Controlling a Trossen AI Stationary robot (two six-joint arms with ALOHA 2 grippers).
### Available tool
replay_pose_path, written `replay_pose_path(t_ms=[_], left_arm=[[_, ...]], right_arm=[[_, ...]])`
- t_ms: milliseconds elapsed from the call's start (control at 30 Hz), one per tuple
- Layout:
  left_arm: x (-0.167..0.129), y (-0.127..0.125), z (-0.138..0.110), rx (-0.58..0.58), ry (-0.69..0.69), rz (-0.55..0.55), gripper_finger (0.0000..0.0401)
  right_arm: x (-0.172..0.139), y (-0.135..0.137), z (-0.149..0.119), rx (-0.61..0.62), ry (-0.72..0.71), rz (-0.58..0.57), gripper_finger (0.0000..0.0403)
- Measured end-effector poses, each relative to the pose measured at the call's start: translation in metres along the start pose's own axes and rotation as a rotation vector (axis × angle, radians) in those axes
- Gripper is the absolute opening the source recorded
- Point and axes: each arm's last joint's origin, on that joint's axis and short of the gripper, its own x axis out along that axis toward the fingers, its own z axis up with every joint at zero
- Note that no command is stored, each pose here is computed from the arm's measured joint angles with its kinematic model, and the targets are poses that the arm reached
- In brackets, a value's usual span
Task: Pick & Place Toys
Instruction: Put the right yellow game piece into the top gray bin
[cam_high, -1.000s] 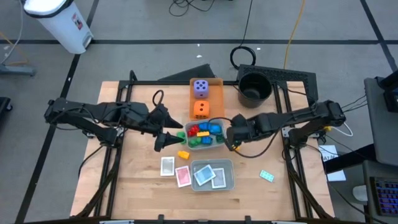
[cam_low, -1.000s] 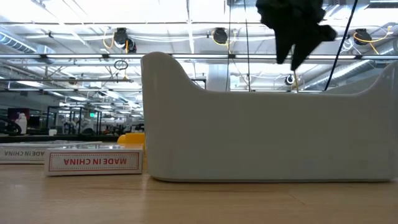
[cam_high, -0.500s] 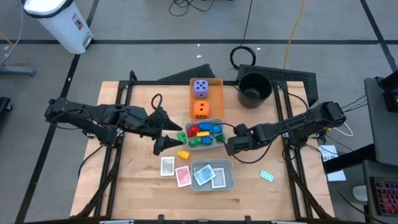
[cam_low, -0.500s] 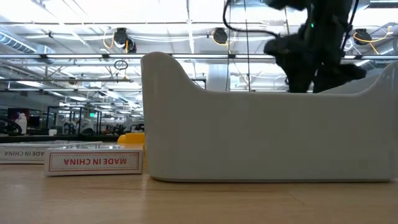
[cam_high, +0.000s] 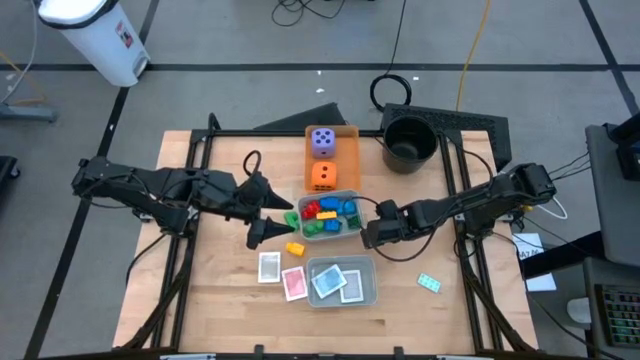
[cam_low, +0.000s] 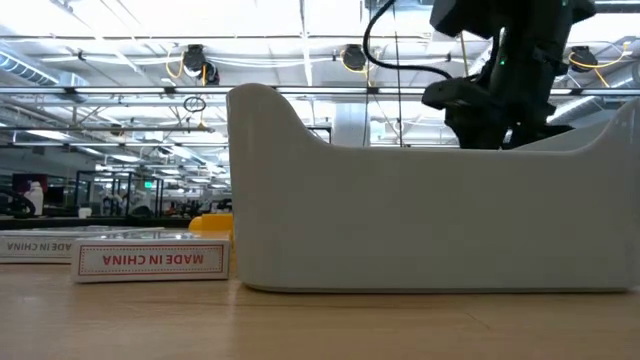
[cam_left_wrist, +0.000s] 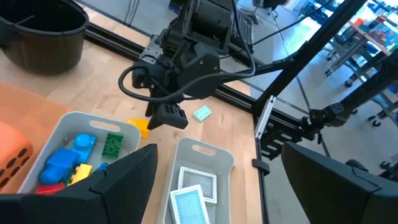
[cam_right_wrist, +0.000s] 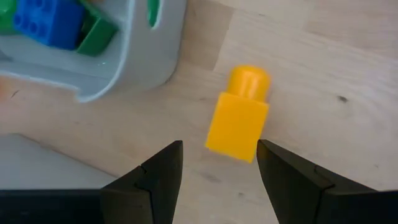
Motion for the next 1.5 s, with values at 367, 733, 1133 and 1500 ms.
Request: replay_pose_path(t_ms=[367,733,1133,1500], left_arm=[[0.000,0.001,0.000,0.005,-0.006,0.017,0.0347],[0.000,0.001,0.000,0.005,-0.007,0.018,0.0347],[0.000,0.001,0.000,0.005,-0.005,0.018,0.0347],[0.000,0.001,0.000,0.005,-0.004,0.019,0.0347]], right_arm=[[0.008,-0.004,0.016,0.026,-0.017,0.013,0.0199],[0.023,-0.004,0.017,0.023,0.060,-0.021,0.0199],[0.032,-0.006,0.015,0.024,0.073,-0.078,0.0199],[0.033,-0.007,0.014,0.005,0.078,-0.094,0.0146]])
